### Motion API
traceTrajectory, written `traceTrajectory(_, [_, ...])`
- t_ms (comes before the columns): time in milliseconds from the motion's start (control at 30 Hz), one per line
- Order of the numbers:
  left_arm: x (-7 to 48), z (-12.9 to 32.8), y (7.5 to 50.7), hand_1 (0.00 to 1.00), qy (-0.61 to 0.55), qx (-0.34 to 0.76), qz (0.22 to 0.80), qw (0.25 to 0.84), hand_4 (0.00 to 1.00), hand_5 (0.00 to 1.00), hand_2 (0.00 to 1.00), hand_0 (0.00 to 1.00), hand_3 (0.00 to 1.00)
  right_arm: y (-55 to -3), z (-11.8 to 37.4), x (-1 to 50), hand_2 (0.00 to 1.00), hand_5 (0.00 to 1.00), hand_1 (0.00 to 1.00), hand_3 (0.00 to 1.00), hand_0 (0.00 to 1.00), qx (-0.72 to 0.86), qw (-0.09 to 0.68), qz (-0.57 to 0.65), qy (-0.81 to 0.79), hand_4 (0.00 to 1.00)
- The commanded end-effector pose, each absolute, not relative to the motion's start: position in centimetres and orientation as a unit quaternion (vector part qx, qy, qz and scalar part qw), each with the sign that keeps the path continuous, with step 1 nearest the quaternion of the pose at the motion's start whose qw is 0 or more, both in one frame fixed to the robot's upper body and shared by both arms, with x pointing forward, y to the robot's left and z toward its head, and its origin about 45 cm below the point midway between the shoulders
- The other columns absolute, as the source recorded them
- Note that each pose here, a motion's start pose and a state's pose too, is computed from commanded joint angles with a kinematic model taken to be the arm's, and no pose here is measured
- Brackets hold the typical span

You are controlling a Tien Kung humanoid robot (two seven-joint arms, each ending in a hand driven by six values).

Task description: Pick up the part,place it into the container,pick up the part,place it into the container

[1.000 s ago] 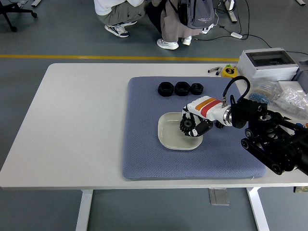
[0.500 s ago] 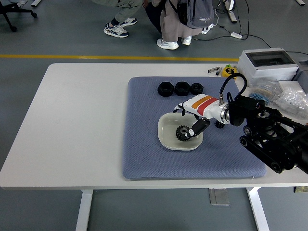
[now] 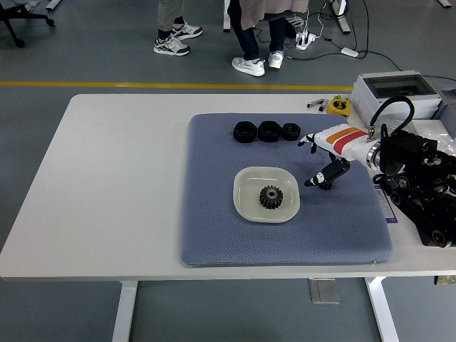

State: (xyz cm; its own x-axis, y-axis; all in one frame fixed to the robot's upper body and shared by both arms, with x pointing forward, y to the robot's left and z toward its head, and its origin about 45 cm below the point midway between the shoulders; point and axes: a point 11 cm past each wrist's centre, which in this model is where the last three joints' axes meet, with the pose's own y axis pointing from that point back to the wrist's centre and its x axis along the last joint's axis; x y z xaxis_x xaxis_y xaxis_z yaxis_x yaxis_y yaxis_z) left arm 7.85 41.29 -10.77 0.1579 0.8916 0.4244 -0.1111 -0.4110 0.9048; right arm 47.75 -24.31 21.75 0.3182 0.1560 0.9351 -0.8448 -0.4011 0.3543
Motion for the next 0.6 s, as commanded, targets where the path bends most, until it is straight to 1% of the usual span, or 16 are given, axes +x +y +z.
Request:
traceTrajectory(67, [7.8,-10.8,41.2,0.727,0.315,0.62,0.567,0.442,0.704,0.674,0.76,0.722,0.674,-25.2,21.1,47.7,0.664,0.52,0.468,0.79,0.27,0.653,0.488,0.513,-0.27,0.998])
traceTrajectory(100, [7.9,-10.8,41.2,0.728,0.315,0.62,0.566,0.442,0.704,0.674,0.759,0.722,0.674,-25.6,20.8,47.7,0.654,0.51,0.489,0.76,0.31,0.652,0.491,0.51,-0.273,0.998])
traceTrajectory(267, [7.9,-10.8,41.2,0.728,0.314,0.621,0.564,0.443,0.704,0.674,0.759,0.722,0.674,-26.6,19.8,47.7,0.654,0.51,0.489,0.76,0.31,0.647,0.496,0.501,-0.292,0.998])
traceTrajectory(300, [7.8,-10.8,41.1,0.727,0.314,0.622,0.564,0.443,0.705,0.677,0.761,0.719,0.671,-26.7,19.6,47.7,0.618,0.502,0.476,0.689,0.302,0.647,0.496,0.499,-0.295,0.998])
traceTrajectory(467, [7.8,-10.8,41.1,0.727,0.315,0.621,0.565,0.443,0.705,0.677,0.761,0.719,0.671,-26.6,18.8,47.5,0.618,0.502,0.476,0.689,0.302,0.649,0.492,0.495,-0.302,0.998])
traceTrajectory(500, [7.8,-10.8,41.1,0.727,0.315,0.621,0.565,0.443,0.704,0.677,0.761,0.718,0.671,-26.4,18.8,47.5,0.56,0.484,0.446,0.597,0.285,0.649,0.491,0.495,-0.304,0.998])
traceTrajectory(600, [7.8,-10.8,41.1,0.727,0.314,0.621,0.564,0.444,0.704,0.677,0.761,0.718,0.671,-26.1,18.6,47.5,0.56,0.484,0.446,0.597,0.285,0.65,0.485,0.497,-0.308,0.998])
